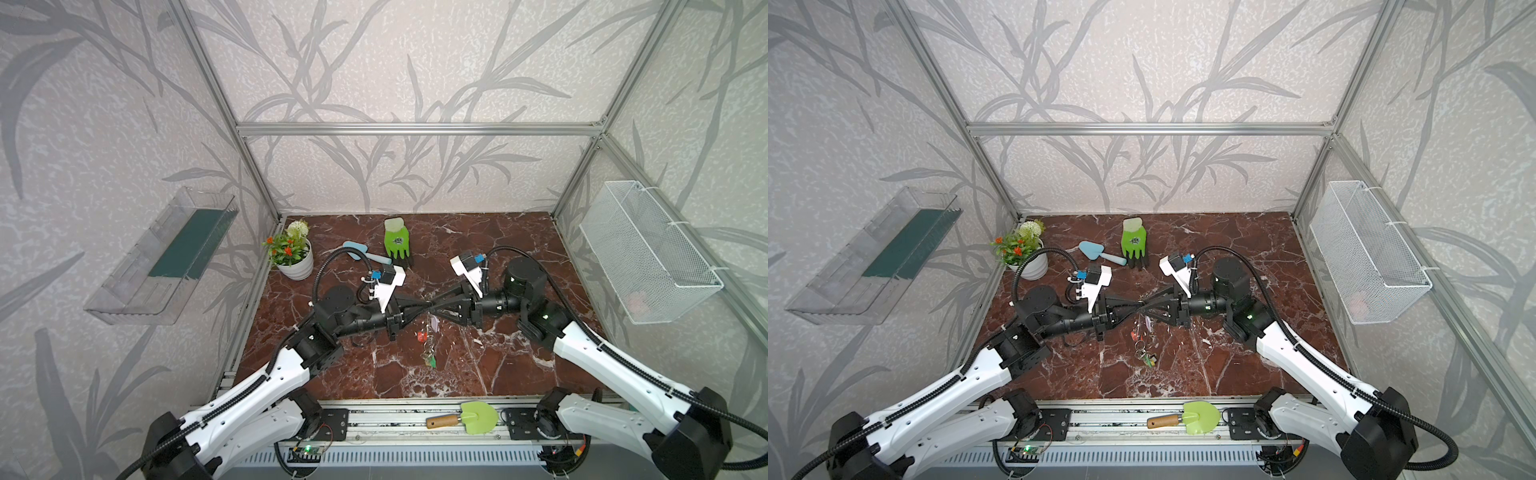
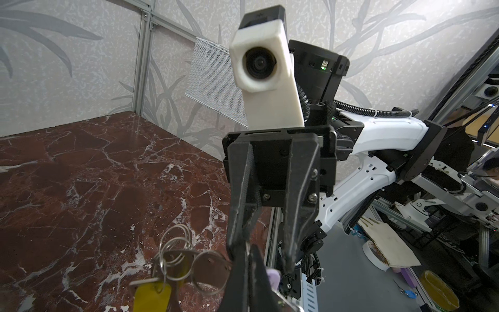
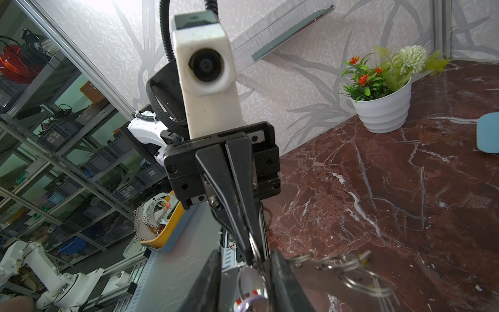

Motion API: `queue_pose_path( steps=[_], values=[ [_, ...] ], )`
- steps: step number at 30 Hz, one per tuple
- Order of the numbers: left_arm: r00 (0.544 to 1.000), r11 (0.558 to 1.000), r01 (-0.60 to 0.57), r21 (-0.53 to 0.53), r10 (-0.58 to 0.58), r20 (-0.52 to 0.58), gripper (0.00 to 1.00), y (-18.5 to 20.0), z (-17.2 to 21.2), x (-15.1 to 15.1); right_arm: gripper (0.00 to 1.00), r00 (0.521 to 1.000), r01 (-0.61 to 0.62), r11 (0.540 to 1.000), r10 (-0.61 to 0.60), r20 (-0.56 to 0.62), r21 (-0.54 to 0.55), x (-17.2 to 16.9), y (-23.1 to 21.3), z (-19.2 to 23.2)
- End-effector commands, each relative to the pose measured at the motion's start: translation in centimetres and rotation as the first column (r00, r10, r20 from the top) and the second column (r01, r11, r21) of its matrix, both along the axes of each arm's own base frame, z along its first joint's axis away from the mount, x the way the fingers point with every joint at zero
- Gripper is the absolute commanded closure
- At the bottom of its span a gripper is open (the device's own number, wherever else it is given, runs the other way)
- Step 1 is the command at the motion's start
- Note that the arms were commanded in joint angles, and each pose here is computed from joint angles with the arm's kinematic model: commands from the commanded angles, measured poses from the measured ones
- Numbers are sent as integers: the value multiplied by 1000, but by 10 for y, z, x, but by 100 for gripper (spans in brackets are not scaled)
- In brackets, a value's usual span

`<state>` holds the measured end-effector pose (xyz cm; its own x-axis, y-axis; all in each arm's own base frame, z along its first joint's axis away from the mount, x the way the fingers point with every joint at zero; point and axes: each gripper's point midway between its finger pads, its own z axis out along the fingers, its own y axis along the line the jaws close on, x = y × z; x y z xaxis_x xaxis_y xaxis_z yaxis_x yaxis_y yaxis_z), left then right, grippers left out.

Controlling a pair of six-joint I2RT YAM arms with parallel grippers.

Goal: Put the keys on the keyring

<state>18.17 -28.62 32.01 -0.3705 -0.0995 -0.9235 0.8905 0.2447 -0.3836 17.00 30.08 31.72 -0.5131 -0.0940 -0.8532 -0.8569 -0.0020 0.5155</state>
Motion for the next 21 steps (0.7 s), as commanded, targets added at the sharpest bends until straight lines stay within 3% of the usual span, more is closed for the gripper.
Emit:
queue_pose_path(
  steps=[1, 9, 21],
  values=[
    [992, 996, -18, -91, 29, 121, 100, 8, 47, -2, 68, 1000, -20, 1000, 20, 9, 8, -4, 2, -1],
    [993, 995, -19, -93, 30, 118, 100, 8, 45, 0, 76, 1000, -30, 999, 29, 10, 18, -4, 3, 2],
    [993, 996, -10, -92, 21, 114, 100, 7, 46, -2, 80, 1000, -31, 999, 31, 5, 29, 0, 6, 2]
  ],
)
